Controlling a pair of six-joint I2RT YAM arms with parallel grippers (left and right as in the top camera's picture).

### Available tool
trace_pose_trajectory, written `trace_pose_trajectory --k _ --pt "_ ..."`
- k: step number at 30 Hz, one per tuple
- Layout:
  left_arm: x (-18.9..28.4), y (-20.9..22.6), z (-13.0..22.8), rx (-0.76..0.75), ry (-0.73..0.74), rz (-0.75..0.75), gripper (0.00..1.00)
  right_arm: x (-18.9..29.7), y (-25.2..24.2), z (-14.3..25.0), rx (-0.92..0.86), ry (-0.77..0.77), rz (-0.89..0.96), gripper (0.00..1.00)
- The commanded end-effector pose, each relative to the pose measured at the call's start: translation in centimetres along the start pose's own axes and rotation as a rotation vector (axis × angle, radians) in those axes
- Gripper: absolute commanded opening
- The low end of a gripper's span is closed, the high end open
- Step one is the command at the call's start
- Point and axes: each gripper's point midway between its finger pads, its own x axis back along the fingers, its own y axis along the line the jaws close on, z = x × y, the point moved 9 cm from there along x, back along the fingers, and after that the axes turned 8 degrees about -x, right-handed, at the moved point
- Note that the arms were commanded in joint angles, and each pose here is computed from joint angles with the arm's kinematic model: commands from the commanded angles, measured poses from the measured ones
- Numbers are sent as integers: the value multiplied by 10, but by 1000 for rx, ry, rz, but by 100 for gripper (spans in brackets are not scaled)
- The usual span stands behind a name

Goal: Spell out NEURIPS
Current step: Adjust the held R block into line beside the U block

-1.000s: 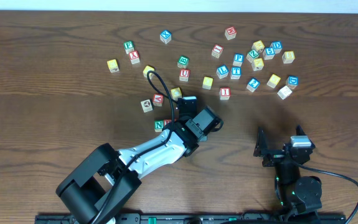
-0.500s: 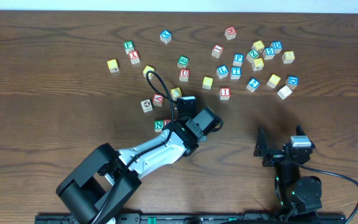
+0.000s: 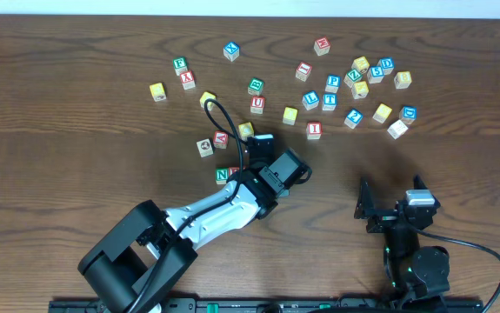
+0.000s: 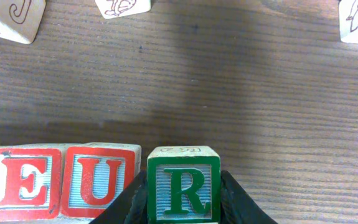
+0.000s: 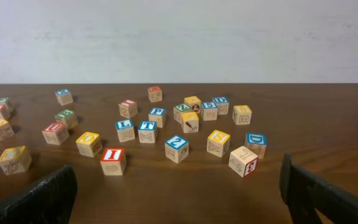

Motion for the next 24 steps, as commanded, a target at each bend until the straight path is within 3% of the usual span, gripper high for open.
trace_pose_trajectory --k 1,24 --pt "-3 2 3 -50 5 -11 7 0 -2 0 -12 1 12 99" --pt "-6 0 3 -97 -2 -3 8 0 -2 1 -12 2 12 99"
